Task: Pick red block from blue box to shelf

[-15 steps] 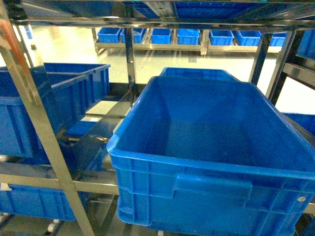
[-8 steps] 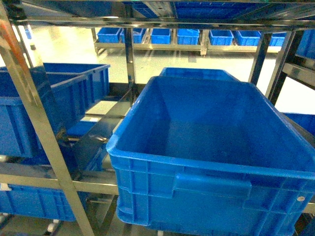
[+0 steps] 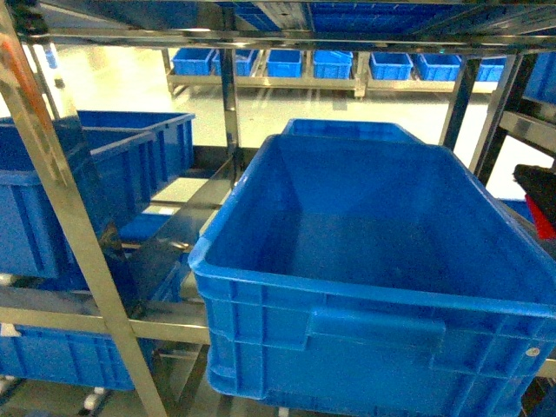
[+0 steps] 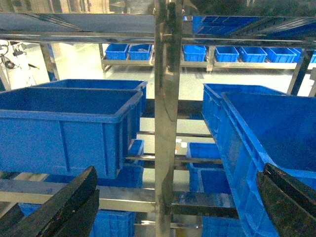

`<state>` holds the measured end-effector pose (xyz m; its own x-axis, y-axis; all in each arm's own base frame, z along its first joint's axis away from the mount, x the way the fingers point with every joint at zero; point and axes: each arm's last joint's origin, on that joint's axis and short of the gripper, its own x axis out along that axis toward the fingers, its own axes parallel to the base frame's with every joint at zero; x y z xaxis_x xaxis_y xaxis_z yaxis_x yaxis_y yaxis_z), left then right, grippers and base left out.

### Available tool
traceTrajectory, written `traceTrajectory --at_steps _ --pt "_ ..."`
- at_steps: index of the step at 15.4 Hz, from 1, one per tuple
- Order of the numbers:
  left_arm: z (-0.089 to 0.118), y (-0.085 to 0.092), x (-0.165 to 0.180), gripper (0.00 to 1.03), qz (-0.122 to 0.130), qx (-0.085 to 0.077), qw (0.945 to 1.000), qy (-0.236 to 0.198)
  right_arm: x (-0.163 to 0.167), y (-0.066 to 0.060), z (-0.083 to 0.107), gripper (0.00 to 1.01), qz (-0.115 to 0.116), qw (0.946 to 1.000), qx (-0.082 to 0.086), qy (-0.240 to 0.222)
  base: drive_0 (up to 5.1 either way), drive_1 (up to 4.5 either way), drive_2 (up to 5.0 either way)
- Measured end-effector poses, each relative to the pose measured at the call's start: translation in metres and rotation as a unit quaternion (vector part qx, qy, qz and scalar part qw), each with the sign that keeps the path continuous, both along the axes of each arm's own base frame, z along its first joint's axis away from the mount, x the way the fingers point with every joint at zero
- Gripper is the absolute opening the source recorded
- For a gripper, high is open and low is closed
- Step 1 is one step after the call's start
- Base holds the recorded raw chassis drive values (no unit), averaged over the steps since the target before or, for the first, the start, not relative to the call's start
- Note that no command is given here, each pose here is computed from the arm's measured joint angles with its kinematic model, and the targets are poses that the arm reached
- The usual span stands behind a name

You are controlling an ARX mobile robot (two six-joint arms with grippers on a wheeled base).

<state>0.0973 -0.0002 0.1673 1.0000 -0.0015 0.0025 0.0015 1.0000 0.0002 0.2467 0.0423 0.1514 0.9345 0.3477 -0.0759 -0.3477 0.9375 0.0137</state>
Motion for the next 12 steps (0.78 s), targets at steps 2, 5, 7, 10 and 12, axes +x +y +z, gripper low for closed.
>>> traceTrajectory --at_steps 2,5,7,10,12 --pt "0.000 0.000 0.000 0.98 0.000 0.000 1.0000 0.000 0.015 0.004 -0.009 0.28 0.004 0.9999 -0.008 0.008 0.0 0.00 0.0" --pt "0.000 0.000 0.000 0.98 0.000 0.000 1.0000 0.000 0.034 0.014 -0.004 0.28 0.016 0.9997 -0.017 -0.011 0.0 0.00 0.0" --pt "0.000 0.000 0.000 0.98 0.000 0.000 1.0000 0.000 0.051 0.014 -0.004 0.28 0.013 0.9996 -0.024 -0.007 0.0 0.00 0.0" --pt "0.000 0.000 0.000 0.98 0.000 0.000 1.0000 0.000 0.073 0.008 -0.004 0.28 0.015 0.9995 -0.028 0.008 0.0 0.00 0.0" --pt "0.000 0.000 0.000 0.98 0.000 0.000 1.0000 0.000 0.082 0.004 -0.007 0.28 0.022 0.9990 -0.033 0.018 0.0 0.00 0.0"
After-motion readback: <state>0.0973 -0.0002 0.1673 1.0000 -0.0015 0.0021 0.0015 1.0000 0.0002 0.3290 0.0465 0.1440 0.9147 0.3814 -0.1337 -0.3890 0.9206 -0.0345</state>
